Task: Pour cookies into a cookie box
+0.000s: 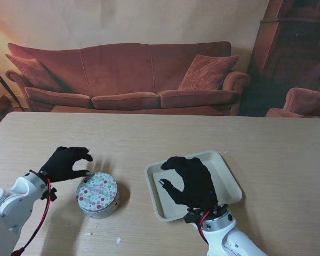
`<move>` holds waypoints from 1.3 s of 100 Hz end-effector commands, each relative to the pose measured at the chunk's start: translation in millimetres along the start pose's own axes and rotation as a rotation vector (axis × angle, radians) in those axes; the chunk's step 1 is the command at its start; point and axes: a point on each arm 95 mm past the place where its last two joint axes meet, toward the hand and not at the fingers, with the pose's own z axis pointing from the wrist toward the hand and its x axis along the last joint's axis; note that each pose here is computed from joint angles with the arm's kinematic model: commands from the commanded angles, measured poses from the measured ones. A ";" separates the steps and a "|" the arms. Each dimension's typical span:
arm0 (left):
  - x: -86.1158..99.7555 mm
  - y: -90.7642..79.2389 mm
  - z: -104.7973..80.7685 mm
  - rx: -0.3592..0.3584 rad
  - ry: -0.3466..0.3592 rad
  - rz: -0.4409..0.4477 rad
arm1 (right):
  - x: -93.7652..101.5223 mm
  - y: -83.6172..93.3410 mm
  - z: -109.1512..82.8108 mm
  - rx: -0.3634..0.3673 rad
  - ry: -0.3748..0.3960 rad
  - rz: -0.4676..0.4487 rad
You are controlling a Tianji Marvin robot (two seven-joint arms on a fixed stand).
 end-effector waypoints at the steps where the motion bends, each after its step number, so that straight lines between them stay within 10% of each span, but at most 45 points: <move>1: 5.8 -3.1 -3.1 0.034 0.022 -0.020 | 3.1 -1.5 -0.4 0.008 0.004 0.004; 24: 22.7 -0.1 -25.3 0.101 0.051 -0.142 | 3.0 -1.2 -0.6 0.008 0.007 0.000; 60: 49.1 34.2 -48.2 -0.073 0.186 -0.085 | 3.0 -3.2 -0.8 0.017 0.015 -0.002; 130: 49.5 71.3 -50.5 -0.195 0.173 -0.135 | 1.2 -5.0 -0.4 0.037 0.016 -0.016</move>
